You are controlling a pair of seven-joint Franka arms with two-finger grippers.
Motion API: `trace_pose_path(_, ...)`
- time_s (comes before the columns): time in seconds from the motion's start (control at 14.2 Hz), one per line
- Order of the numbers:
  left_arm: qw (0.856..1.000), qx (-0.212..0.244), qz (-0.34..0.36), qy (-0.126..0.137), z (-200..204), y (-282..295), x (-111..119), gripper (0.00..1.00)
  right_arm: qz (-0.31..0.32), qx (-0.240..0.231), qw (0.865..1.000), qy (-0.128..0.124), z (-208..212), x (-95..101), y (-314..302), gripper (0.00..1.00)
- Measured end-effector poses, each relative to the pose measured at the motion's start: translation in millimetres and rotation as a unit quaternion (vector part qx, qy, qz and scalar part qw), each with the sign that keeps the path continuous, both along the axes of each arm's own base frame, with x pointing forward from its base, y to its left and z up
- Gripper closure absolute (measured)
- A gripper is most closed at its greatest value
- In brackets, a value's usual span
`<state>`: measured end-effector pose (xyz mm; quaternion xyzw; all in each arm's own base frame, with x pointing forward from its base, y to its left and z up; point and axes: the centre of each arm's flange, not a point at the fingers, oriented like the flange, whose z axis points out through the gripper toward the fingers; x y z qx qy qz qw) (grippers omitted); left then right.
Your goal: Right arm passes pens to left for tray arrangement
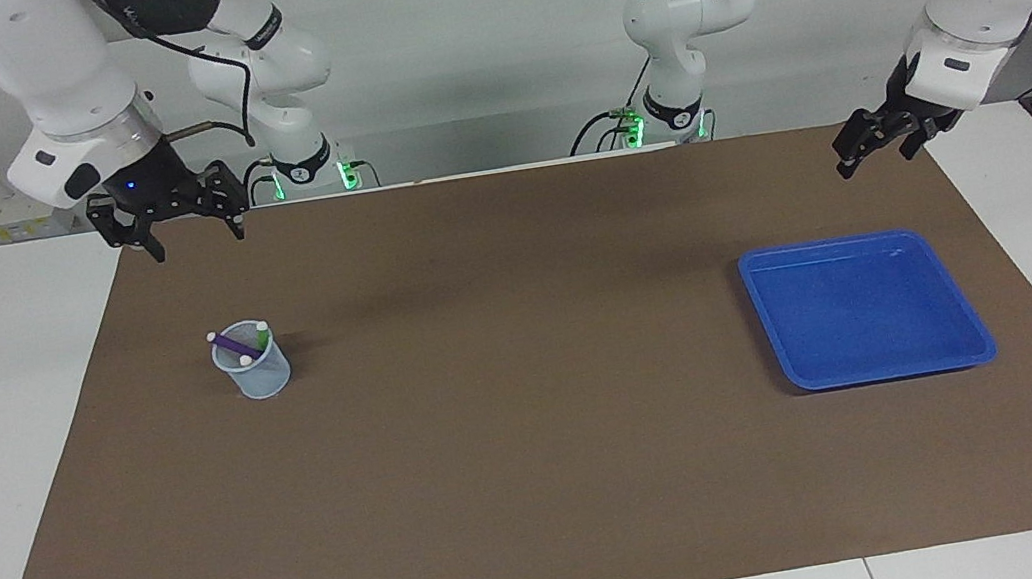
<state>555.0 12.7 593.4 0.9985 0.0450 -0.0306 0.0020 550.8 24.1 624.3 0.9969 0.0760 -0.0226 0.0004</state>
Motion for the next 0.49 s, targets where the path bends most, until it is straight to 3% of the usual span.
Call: trace_pose_path(0.49, 1.000, 0.000, 0.000, -0.002, 1.7, 0.5, -0.5, 0.00, 0.001, 0.000, 1.000, 0.002, -0.9, -0.4, 1.2, 0.00)
